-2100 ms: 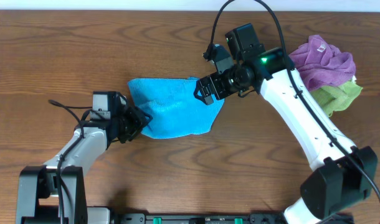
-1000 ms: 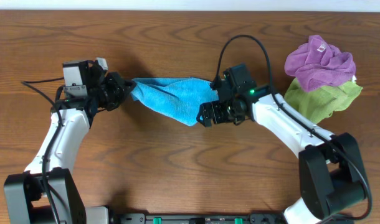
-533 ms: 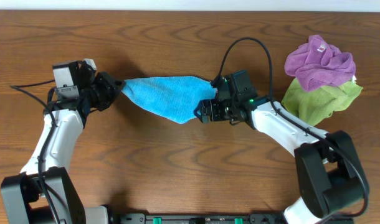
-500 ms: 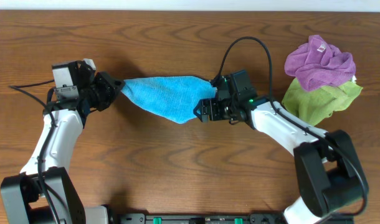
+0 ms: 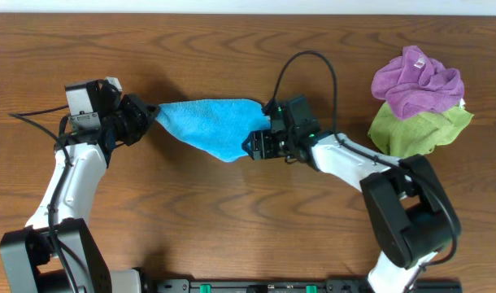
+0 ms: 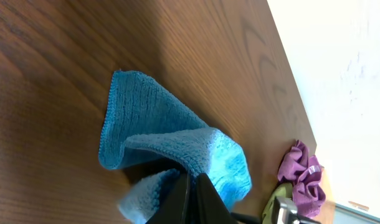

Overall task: Fold the cloth
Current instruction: 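Lift the blue cloth with both grippers and stretch it apart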

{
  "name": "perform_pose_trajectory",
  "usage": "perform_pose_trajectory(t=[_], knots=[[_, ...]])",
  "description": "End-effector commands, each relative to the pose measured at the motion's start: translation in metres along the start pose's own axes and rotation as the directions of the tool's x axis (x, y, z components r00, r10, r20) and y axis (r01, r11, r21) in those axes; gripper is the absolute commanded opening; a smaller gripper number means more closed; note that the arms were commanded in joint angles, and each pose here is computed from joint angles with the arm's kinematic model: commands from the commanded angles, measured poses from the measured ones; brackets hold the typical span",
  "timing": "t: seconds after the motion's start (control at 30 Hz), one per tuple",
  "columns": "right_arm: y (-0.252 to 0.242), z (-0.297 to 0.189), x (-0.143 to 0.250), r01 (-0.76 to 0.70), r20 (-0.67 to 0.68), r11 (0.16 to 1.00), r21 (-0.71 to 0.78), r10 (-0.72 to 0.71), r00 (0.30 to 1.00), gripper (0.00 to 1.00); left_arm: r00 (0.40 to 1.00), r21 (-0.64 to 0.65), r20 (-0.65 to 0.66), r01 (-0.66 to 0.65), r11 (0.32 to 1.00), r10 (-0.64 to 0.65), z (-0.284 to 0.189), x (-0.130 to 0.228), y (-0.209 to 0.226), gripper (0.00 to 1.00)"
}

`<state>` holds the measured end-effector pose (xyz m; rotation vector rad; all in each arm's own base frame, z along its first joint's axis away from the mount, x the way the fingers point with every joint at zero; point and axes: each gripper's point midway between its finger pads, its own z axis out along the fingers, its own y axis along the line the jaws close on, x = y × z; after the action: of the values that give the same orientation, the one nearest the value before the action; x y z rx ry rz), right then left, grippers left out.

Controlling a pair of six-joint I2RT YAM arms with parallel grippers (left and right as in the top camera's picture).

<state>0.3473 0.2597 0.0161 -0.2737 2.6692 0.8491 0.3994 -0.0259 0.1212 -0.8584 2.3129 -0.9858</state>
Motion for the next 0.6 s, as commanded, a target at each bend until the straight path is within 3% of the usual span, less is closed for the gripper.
perform_pose_trajectory(t=[0.0,0.03,0.1,0.13,0.37,0.57], knots=[[0.004,0.010,0.014,-0.002,-0.035,1.000,0.000,0.002,0.999,0.51,1.000,0.000,0.015,0.000,1.000,0.000,-0.001,-0.007,-0.003,0.06],[0.005,0.010,0.014,-0.002,-0.038,1.000,-0.001,0.002,0.999,0.33,1.000,0.000,0.015,0.000,1.000,0.000,-0.001,-0.007,-0.003,0.06],[0.007,0.006,0.014,-0.003,-0.042,1.000,-0.003,0.003,0.999,0.08,1.000,0.001,0.016,0.000,1.000,0.000,-0.002,-0.007,-0.003,0.06],[0.009,0.001,0.012,-0.005,-0.038,1.000,-0.003,0.005,0.999,0.01,1.000,0.001,0.017,0.000,1.000,0.000,-0.002,-0.007,-0.003,0.06],[0.049,-0.079,-0.036,0.048,0.166,0.997,-0.066,-0.036,0.985,0.05,0.999,0.024,0.037,0.012,1.000,-0.013,-0.010,-0.020,-0.005,0.06],[0.055,-0.132,-0.056,-0.038,0.286,0.997,-0.066,0.055,0.956,0.11,1.000,0.000,0.011,0.023,1.000,-0.023,-0.010,-0.013,0.002,0.06]])
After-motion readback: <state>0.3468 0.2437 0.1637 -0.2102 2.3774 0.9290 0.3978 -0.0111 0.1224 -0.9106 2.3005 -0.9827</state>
